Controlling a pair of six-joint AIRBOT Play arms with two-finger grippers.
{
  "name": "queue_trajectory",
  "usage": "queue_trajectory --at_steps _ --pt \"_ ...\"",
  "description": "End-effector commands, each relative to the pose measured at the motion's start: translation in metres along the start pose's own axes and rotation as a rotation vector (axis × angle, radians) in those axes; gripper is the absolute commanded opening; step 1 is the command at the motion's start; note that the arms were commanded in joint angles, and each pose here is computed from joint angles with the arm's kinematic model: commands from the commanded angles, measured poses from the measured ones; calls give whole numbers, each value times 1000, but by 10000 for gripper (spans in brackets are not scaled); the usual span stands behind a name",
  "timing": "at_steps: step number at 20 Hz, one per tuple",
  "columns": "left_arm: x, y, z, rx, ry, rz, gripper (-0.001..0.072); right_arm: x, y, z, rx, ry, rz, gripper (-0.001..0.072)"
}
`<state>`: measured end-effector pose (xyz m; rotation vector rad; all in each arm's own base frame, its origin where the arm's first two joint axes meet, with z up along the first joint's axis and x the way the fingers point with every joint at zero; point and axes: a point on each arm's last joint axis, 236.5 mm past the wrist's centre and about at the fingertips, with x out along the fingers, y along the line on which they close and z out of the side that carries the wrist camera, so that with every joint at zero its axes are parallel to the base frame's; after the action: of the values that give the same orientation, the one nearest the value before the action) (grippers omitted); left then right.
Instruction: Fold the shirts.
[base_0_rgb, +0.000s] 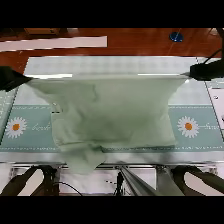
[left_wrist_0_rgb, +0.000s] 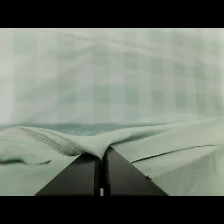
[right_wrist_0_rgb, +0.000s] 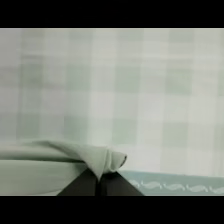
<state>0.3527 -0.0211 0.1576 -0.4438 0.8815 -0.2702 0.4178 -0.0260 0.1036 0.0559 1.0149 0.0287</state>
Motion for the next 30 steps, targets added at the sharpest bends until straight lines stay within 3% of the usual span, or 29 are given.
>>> queue_trajectory --at_steps 1,9,18,21,26,30 --pt "74 13 30 19 -59 18 22 42 5 36 37 -105 49 24" --pt "197 23 36 101 -106 67 22 106 2 76 158 -256 89 23" --pt "256 53 24 94 -121 140 23 179 -9 46 136 -162 70 23" --pt "252 58 20 156 -87 140 23 174 -18 40 88 -137 53 23" --pt "201 48 -28 76 175 39 22 124 -25 2 132 41 103 23" --pt "187 67 -72 36 359 108 23 117 -12 -42 125 223 133 23"
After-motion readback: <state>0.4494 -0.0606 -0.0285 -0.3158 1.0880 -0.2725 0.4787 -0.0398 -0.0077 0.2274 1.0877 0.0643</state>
